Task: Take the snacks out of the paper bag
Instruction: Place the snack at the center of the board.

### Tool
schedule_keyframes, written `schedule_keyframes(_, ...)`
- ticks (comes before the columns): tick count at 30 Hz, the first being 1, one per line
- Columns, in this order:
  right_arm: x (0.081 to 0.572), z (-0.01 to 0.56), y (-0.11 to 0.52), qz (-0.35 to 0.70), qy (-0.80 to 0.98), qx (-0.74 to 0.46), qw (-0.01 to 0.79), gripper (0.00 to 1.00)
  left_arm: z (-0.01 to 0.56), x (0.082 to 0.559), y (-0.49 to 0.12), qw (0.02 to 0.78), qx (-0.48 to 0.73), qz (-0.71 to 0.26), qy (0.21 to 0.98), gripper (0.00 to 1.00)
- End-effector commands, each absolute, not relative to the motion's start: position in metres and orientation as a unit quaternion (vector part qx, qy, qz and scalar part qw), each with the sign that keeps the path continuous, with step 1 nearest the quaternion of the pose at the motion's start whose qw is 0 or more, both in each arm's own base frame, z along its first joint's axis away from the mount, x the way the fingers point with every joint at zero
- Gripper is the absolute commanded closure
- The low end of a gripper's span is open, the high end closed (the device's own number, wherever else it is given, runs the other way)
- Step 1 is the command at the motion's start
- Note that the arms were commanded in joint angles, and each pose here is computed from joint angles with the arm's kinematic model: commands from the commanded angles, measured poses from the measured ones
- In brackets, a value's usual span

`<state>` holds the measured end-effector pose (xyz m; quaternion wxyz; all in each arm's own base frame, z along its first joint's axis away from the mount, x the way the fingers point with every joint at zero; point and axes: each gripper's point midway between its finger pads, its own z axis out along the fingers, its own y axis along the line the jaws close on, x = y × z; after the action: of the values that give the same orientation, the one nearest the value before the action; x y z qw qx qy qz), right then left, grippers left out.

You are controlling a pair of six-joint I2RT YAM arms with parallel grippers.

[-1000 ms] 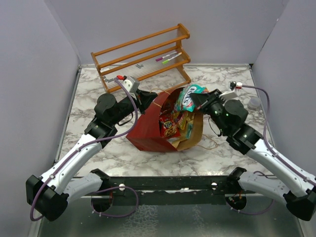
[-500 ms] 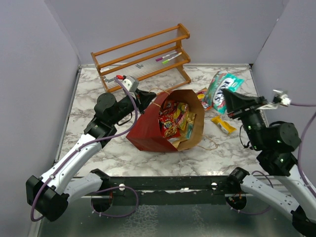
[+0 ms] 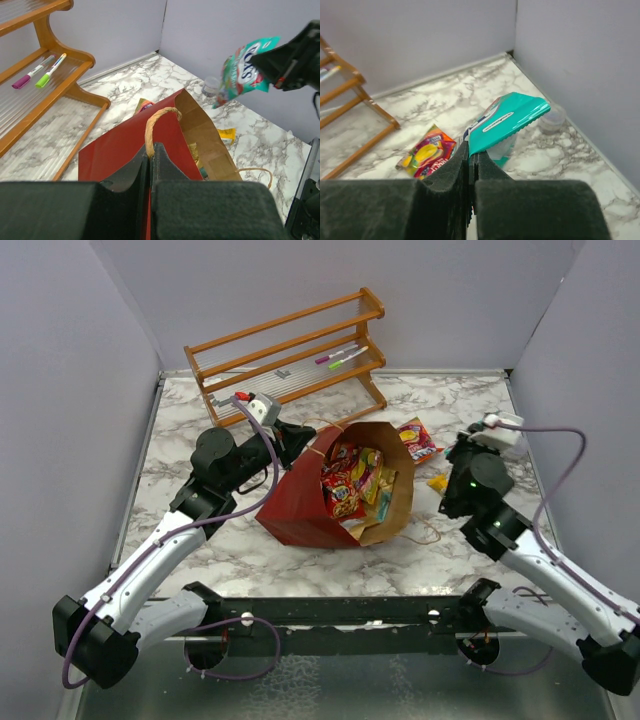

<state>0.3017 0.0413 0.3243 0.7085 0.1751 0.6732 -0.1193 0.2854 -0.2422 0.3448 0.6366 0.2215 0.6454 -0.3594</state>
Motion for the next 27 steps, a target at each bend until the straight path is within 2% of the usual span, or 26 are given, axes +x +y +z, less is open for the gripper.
schedule_keyframes(1, 0.319, 0.287, 0.024, -0.057, 0.706, 0.253, 0.659, 0.99, 0.368, 0.286, -0.233, 0.665, 0.217, -0.347, 0.625, 1.0)
schedule_keyframes(9, 0.336, 0.217, 0.047, 0.077, 0.754, 0.275, 0.592, 0.99, 0.372, 0.284, -0.231, 0.671, 0.215, -0.345, 0.621, 1.0)
schedule_keyframes(16, 0.338, 0.203, 0.054, 0.139, 0.757, 0.282, 0.572, 0.99, 0.375, 0.282, -0.229, 0.674, 0.212, -0.345, 0.618, 1.0)
schedule_keyframes(24, 0.342, 0.139, 0.041, 0.138, 0.795, 0.306, 0.505, 0.99, 0.385, 0.301, -0.191, 0.715, 0.135, -0.266, 0.633, 1.0)
schedule_keyframes(27, 0.337, 0.117, 0.03, 0.114, 0.814, 0.313, 0.476, 0.95, 0.384, 0.311, -0.176, 0.72, 0.091, -0.235, 0.647, 1.0)
